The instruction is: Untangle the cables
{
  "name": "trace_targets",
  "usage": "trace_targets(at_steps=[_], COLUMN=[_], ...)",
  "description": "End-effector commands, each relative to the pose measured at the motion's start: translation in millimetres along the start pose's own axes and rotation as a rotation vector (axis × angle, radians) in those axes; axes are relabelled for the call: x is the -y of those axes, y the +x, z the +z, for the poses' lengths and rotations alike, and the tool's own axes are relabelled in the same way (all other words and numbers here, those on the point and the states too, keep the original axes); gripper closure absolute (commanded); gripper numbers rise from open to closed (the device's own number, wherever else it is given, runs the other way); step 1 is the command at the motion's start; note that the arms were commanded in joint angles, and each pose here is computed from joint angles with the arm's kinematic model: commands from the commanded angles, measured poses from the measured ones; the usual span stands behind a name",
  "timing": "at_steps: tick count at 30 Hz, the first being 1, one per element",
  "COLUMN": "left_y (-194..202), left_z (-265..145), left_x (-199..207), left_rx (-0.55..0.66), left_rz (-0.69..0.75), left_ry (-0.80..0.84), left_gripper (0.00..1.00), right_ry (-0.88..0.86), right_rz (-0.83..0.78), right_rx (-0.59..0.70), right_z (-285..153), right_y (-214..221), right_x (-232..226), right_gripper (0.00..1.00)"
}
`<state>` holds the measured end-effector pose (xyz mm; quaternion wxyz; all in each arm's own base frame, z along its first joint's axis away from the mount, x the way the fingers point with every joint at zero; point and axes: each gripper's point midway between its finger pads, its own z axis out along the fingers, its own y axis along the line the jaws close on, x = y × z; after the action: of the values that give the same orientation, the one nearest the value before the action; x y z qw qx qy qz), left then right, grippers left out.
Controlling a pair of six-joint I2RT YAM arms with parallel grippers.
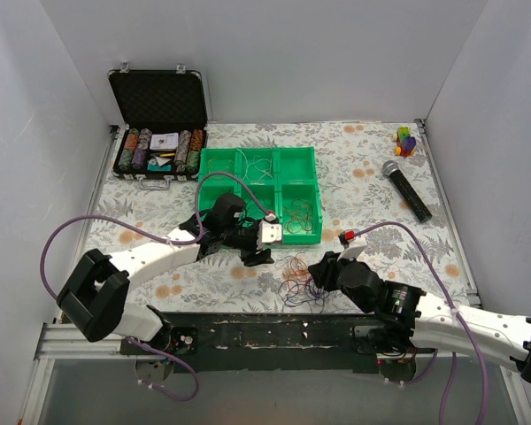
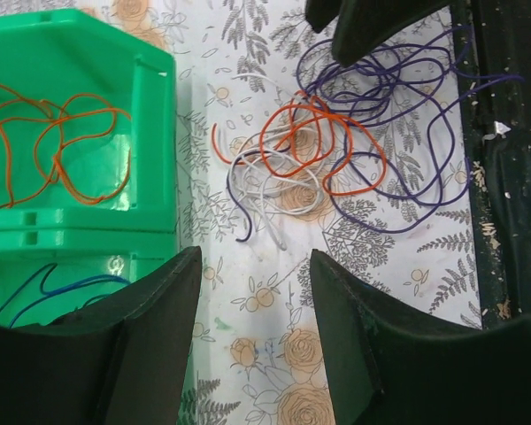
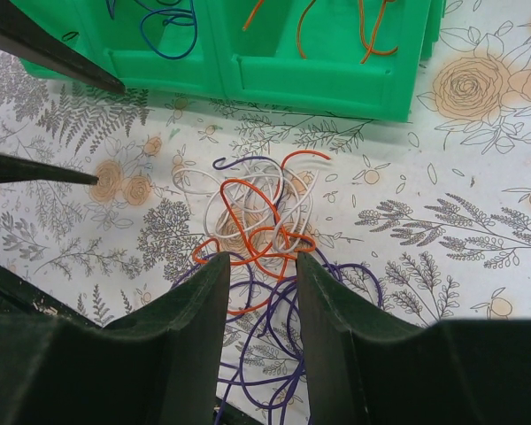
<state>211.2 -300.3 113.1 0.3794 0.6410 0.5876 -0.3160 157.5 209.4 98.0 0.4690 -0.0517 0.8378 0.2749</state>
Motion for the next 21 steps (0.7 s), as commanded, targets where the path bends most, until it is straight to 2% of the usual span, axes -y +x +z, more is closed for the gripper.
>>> trace_targets(at_steps=[1, 8, 21], left_y=[-8, 11, 14], left_z=[11, 31, 48], left_x=[17, 19, 5], left_rx=[0.026, -0.030, -0.033], left_rz=[0.049, 0.027, 0.032], left_ry=[0.088, 0.126, 0.100], left_gripper=[0.49, 0.51, 0.55], right_ry=[-0.015, -0.009, -0.020], right_rz=[0.029, 0.033, 0.047], right_rx=[0.051, 0.055, 0.056], right_z=[-3, -5, -5], right_y=[-21, -22, -20], right_x=[-11, -8, -8], right_gripper=[0.56, 0.56, 0.56])
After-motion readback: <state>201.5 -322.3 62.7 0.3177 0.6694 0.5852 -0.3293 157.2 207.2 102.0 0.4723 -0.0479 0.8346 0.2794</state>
